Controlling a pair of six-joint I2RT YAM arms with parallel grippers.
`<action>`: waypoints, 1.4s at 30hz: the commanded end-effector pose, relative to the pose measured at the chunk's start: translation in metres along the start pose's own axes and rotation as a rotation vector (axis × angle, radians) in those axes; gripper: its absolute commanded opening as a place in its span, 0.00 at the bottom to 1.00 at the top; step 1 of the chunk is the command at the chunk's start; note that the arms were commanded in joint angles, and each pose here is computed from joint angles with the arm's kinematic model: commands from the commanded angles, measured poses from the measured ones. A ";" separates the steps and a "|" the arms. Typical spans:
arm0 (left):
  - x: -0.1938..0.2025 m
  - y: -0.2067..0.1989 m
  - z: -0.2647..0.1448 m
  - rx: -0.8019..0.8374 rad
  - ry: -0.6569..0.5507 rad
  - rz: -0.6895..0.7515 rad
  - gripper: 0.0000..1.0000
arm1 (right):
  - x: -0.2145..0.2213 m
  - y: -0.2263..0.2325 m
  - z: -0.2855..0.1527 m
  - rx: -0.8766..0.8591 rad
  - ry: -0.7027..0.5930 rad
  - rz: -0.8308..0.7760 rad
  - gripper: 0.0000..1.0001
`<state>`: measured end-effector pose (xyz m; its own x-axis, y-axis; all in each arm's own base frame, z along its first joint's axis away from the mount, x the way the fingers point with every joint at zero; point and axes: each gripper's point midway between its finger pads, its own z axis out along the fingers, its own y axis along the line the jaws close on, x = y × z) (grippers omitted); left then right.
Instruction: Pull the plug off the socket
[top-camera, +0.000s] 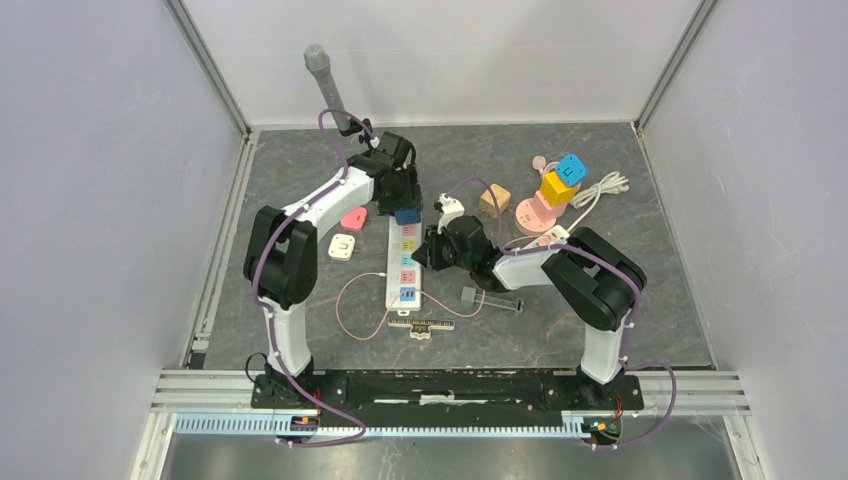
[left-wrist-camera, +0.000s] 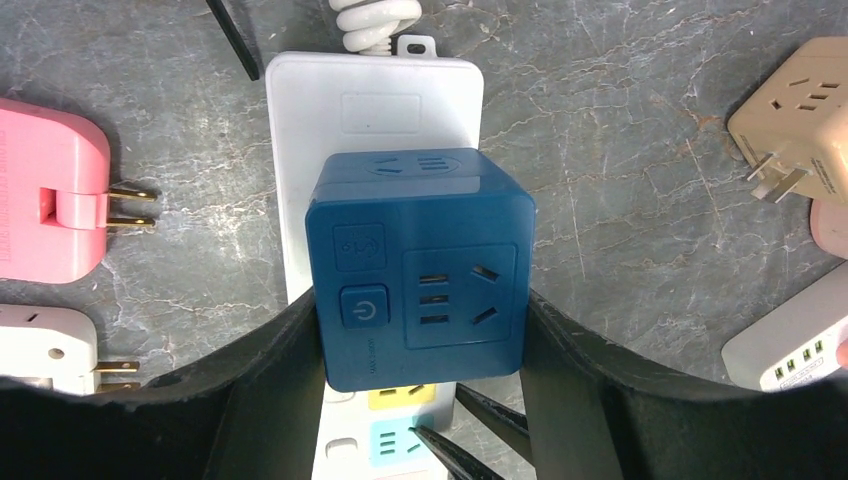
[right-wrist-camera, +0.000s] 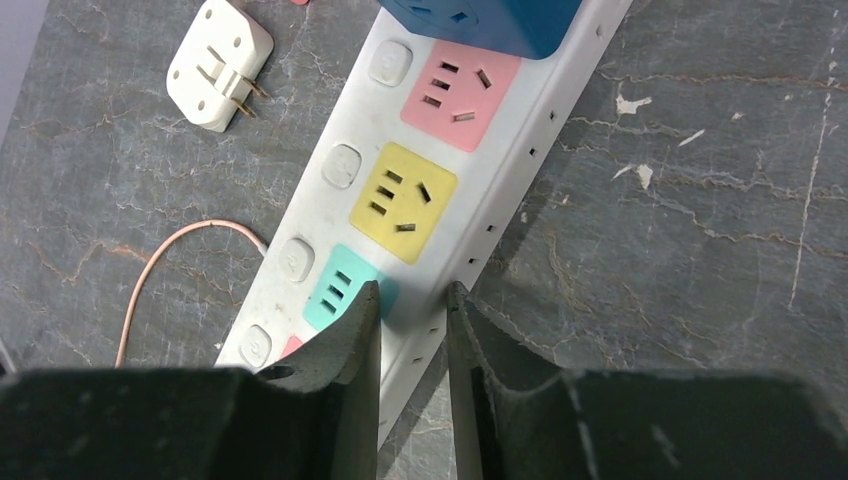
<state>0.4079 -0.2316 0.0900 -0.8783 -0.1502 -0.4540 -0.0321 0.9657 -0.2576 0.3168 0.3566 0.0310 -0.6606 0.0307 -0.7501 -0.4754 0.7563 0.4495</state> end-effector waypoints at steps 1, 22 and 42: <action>-0.041 -0.095 -0.061 0.374 -0.084 -0.038 0.10 | 0.110 -0.078 -0.019 0.268 0.353 -0.076 0.12; -0.032 -0.078 -0.072 0.381 -0.047 0.068 0.10 | 0.118 -0.090 -0.017 0.316 0.379 -0.090 0.10; -0.016 -0.103 -0.076 0.337 -0.060 0.051 0.08 | 0.116 -0.083 -0.010 0.286 0.386 -0.074 0.10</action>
<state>0.4164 -0.2352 0.0907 -0.8452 -0.0492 -0.5322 0.0188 0.9924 -0.1216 0.3304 0.3645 0.0267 -0.6628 0.0334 -0.7480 -0.4546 0.7759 0.4374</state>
